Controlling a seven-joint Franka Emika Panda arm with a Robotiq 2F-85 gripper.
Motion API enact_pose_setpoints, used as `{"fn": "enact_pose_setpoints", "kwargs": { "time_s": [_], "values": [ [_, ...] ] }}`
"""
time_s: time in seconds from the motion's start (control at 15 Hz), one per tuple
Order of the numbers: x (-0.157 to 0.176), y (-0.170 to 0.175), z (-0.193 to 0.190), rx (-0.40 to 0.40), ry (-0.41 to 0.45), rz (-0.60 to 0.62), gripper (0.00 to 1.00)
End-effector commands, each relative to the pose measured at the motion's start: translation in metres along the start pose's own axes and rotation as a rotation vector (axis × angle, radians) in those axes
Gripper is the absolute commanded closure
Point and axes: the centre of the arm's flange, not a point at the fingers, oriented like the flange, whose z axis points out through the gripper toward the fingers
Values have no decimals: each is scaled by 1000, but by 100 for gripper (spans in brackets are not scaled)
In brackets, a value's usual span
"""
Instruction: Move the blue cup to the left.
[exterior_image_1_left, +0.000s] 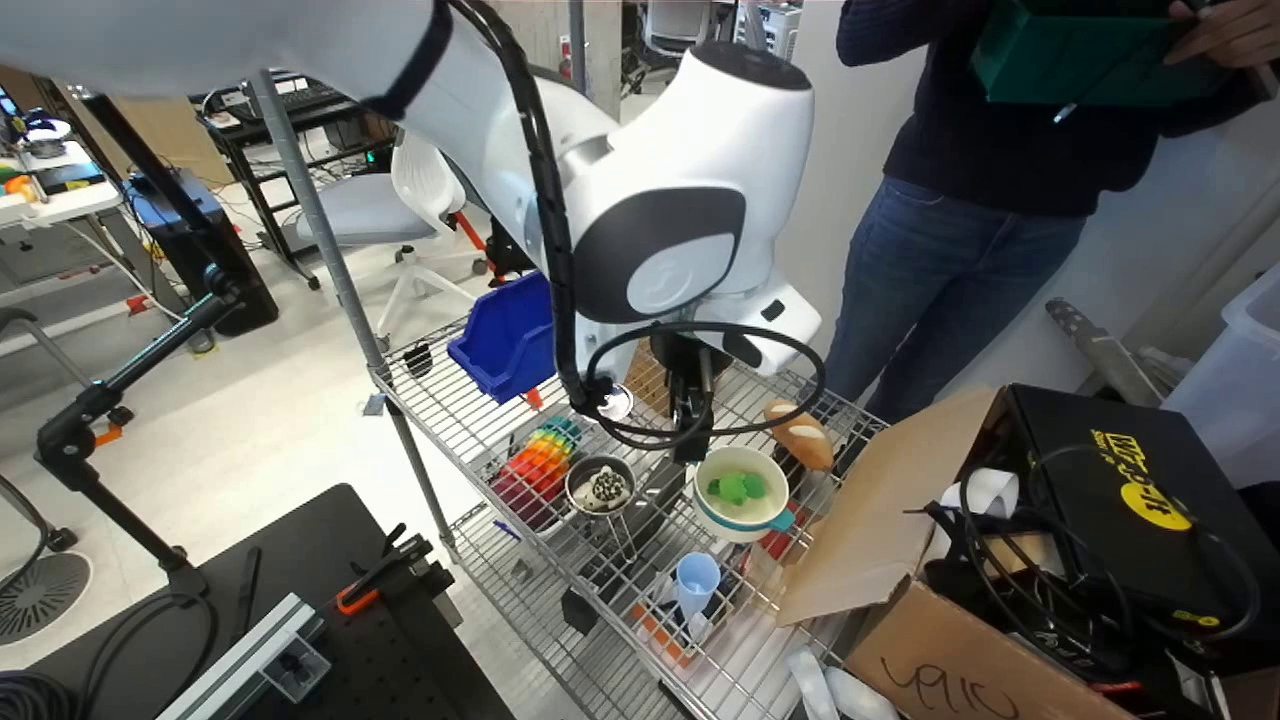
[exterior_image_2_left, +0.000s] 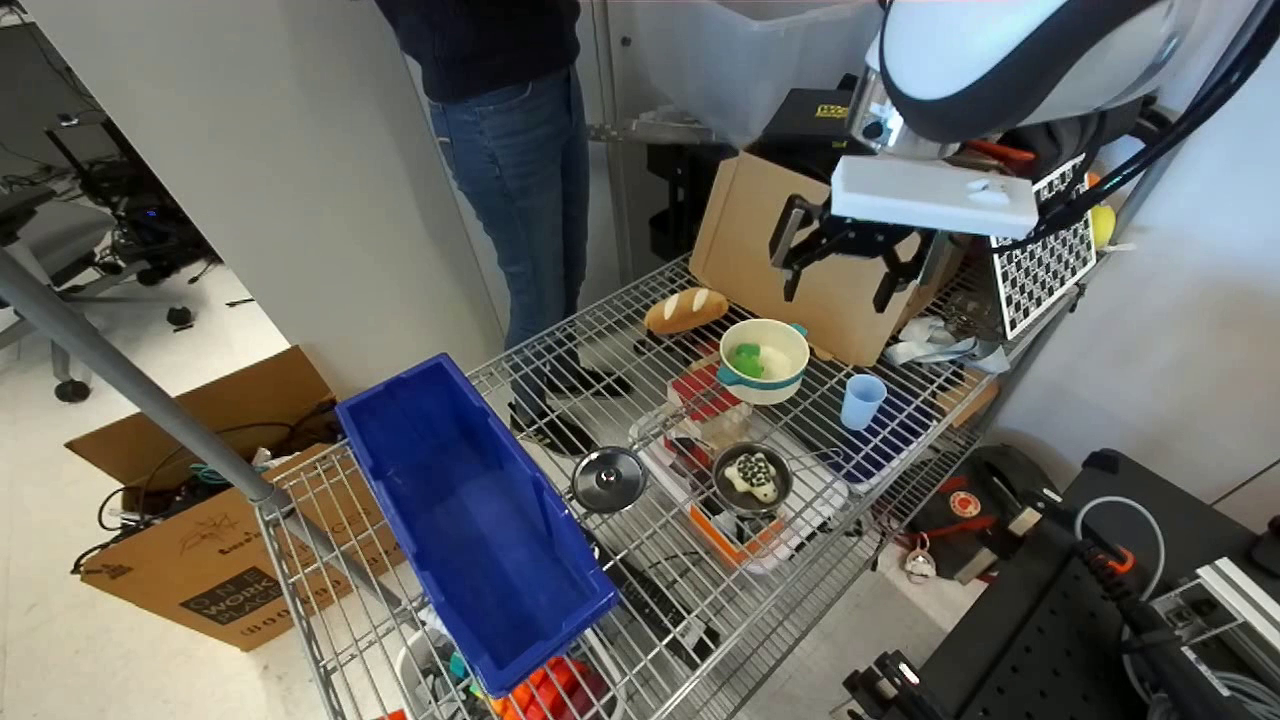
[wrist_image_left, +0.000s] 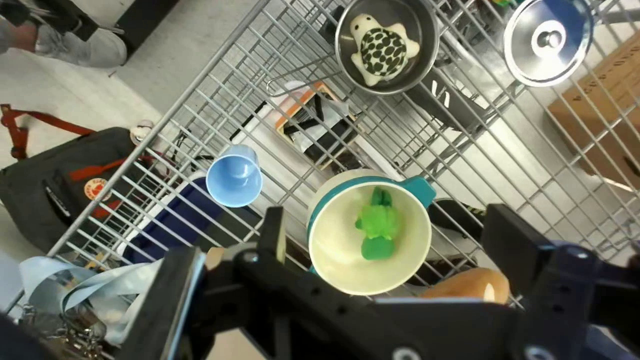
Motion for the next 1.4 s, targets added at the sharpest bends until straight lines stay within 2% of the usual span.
{"fn": "enact_pose_setpoints", "kwargs": {
  "time_s": [0.0,0.53,0.8,1.0,1.33],
  "values": [
    [21,-3,28,-36,-12,42,0],
    [46,22,80,-125,-5,88,0],
    [53,32,107,-196,0,108,0],
    [52,37,128,-250,-4,115,0],
    [43,26,164,-313,-7,115,0]
  ]
}}
